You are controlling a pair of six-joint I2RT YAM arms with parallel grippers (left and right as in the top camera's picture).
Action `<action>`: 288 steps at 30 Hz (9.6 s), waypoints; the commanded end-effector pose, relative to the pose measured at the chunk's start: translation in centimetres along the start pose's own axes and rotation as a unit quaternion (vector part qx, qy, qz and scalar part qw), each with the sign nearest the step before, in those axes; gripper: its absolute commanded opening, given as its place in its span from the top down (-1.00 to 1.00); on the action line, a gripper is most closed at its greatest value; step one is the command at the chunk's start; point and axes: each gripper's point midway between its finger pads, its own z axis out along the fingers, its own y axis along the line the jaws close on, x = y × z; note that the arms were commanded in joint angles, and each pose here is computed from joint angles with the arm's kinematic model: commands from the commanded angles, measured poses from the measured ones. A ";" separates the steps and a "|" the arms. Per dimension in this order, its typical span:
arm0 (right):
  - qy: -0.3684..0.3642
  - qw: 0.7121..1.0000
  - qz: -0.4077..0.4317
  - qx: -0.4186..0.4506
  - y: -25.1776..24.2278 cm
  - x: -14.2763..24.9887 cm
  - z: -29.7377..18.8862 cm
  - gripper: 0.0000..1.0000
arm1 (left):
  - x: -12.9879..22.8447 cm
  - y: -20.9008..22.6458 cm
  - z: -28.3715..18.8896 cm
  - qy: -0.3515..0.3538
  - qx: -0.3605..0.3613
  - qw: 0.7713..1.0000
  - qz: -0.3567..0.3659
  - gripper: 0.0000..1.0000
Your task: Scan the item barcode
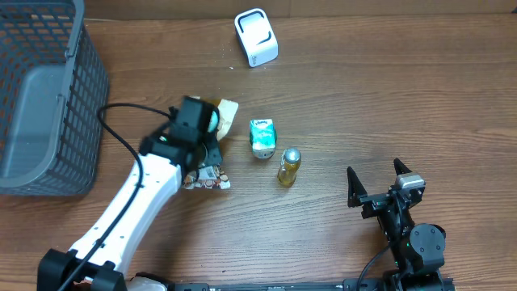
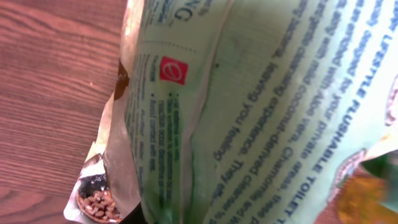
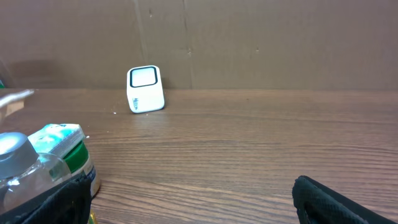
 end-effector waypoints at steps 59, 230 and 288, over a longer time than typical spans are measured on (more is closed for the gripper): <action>0.004 1.000 -0.002 0.006 -0.3 0.4 0.1 -1.00 | -0.8 -1.8 5.0 -0.003 -0.034 0.999 0.041 0.53; 0.004 1.000 -0.002 0.006 -0.3 0.4 0.1 -1.00 | -10.9 9.8 -1.6 0.006 -0.111 0.994 -0.012 -1.00; 0.344 0.907 0.232 -0.069 5.7 -5.6 1.5 -0.24 | -10.9 9.8 -1.6 0.006 -0.111 0.994 -0.012 -0.99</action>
